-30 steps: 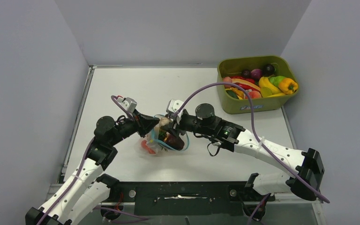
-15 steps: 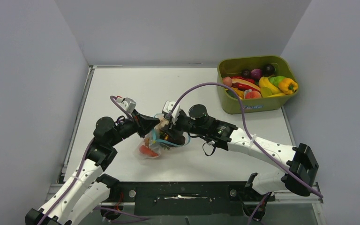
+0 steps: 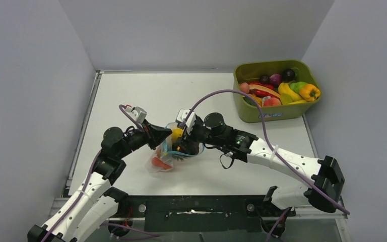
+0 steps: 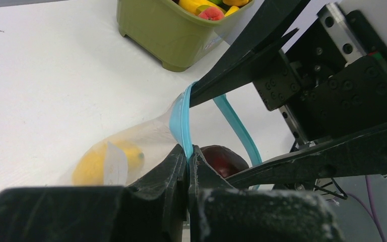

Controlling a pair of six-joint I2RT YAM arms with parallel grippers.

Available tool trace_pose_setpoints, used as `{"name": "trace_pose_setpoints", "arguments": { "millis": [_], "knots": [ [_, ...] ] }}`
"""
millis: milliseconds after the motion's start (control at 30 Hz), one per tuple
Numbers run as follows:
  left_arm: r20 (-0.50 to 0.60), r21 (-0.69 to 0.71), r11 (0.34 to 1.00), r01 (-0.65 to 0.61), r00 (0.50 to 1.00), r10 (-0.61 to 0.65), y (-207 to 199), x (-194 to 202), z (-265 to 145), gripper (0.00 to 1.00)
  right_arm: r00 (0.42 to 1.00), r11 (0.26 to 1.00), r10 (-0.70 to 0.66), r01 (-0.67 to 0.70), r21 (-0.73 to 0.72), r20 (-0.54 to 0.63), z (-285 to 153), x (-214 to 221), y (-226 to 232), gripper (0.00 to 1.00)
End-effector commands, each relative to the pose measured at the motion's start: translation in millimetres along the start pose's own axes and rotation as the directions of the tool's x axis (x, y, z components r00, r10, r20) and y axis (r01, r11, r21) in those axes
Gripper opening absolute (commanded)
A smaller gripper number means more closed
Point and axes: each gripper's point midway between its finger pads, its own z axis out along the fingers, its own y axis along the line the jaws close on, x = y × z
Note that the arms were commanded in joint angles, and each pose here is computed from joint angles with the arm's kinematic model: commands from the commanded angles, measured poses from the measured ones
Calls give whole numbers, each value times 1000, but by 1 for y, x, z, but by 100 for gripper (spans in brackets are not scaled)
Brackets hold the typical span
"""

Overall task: Place the food in the zip-top bag and seal the zipper
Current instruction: Place the fake vegetable in the zipper food storage bag.

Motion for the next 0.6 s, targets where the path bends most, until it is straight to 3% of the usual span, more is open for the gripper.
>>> {"name": "trace_pose_setpoints", "arguments": {
  "millis": [0,200,333,567],
  "knots": [
    [76,75,994,-78,994,72,-18,-22,-2,0,987,999,-20,13,45,162,-29,-62,-15,73],
    [71,80,989,-120,991,115,-17,-19,-3,0,993,990,5,-22,141,122,-44,-59,-51,74],
    [55,114,979,-168,985,163,-22,-14,-4,0,992,960,76,-100,260,100,-59,-48,-103,74],
    [6,91,969,-229,973,229,-13,-4,-7,0,992,881,122,-112,460,8,-80,-9,-185,74]
  ]
}}
